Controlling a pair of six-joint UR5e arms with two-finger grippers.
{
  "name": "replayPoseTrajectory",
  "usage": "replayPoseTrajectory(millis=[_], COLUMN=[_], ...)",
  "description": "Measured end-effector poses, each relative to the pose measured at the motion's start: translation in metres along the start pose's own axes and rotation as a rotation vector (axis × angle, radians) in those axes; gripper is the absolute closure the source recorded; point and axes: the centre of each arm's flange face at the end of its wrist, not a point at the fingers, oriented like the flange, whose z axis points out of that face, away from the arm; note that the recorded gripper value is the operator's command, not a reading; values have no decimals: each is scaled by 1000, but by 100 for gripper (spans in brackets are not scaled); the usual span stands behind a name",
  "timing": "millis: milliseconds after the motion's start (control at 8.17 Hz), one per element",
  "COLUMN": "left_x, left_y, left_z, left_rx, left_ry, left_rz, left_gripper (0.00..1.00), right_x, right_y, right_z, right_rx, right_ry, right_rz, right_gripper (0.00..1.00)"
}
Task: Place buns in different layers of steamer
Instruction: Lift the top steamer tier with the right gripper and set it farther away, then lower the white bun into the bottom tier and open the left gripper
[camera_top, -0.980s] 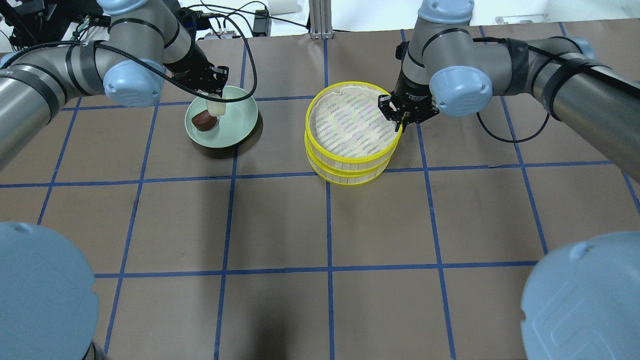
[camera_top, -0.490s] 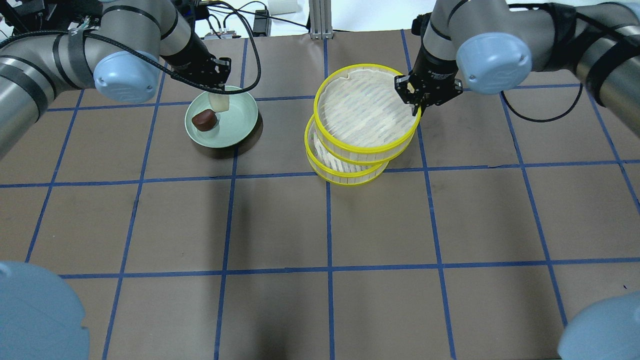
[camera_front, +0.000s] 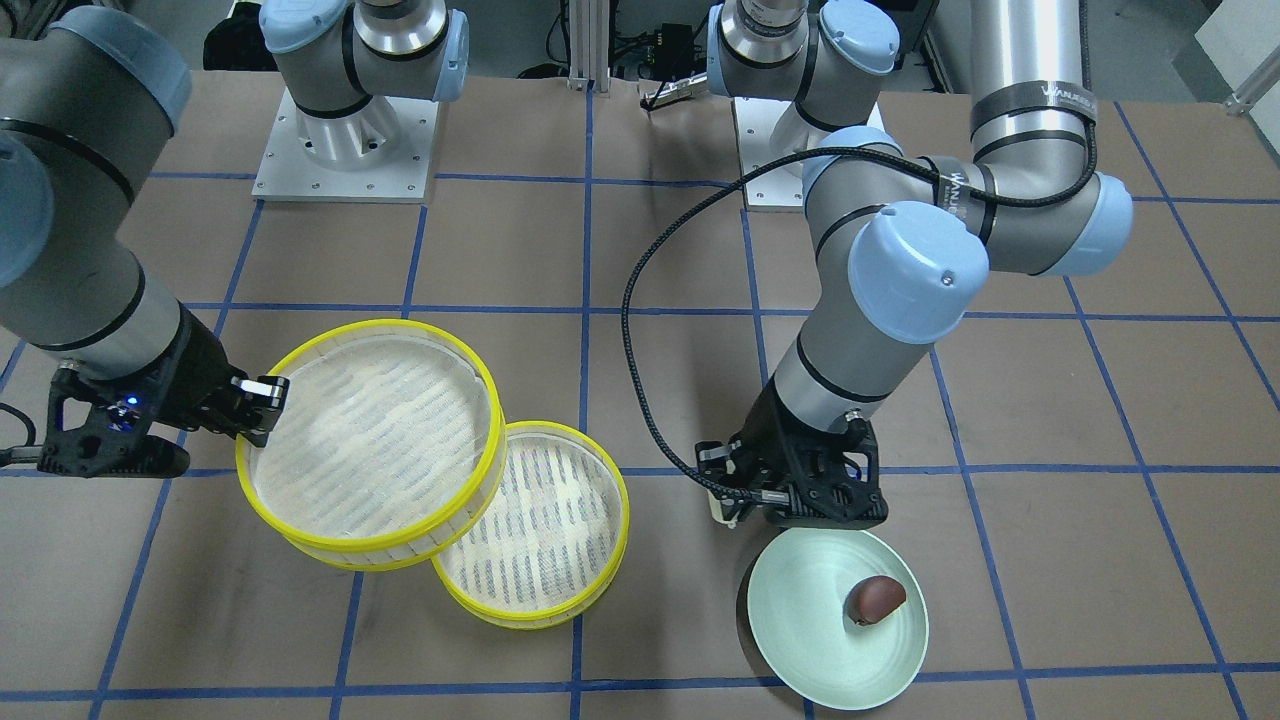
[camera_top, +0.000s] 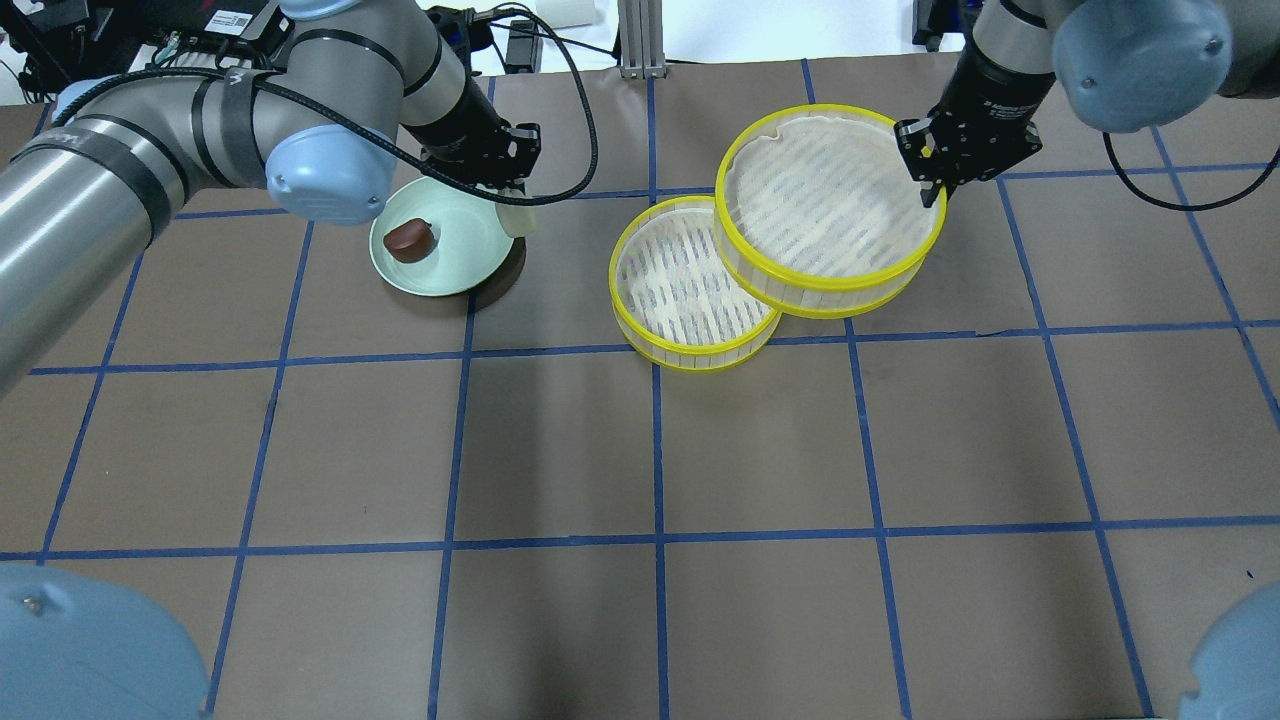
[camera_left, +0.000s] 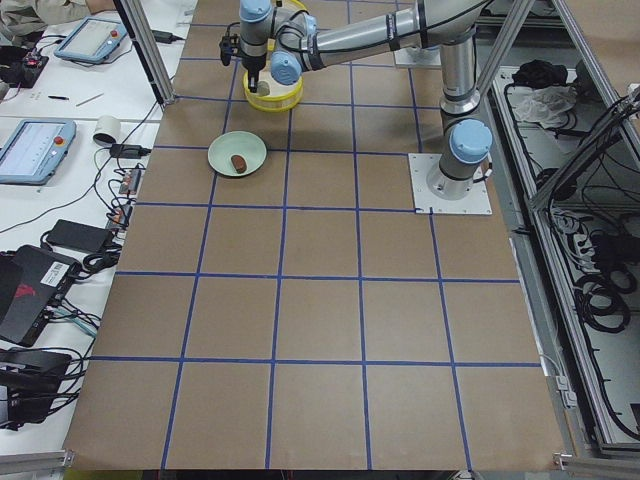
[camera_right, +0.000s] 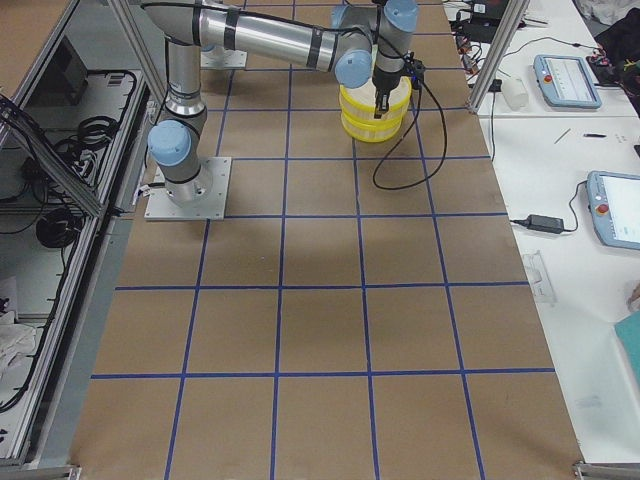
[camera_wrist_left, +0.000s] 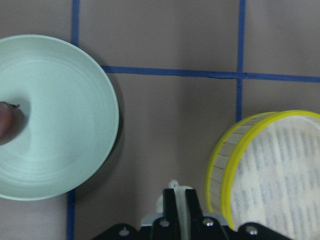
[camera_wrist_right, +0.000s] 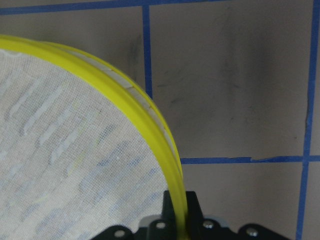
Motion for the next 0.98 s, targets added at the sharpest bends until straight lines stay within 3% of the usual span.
replayPoseTrajectory(millis=[245, 490, 612, 735, 857, 980], left_x=[45, 86, 98, 107, 112, 115], left_y=[9, 19, 23, 27, 31, 33], left_z=[19, 51, 70, 88, 103, 111], left_rx=[9, 20, 7, -10, -28, -38], left_ry=[113, 178, 197, 204, 204, 201], left_rz=[-38, -61, -65, -63, -64, -80], left_gripper=[100, 100, 85, 31, 6, 0], right_x=[16, 19, 19, 20, 20, 20], right_y=[0, 2, 2, 1, 1, 1], right_z=[-1, -1, 0, 1, 2, 2], right_rx=[-9, -22, -25, -26, -28, -28], right_ry=[0, 11, 12, 11, 9, 8], right_rz=[-9, -11, -11, -12, -12, -12], right_gripper=[100, 100, 100, 100, 100, 100])
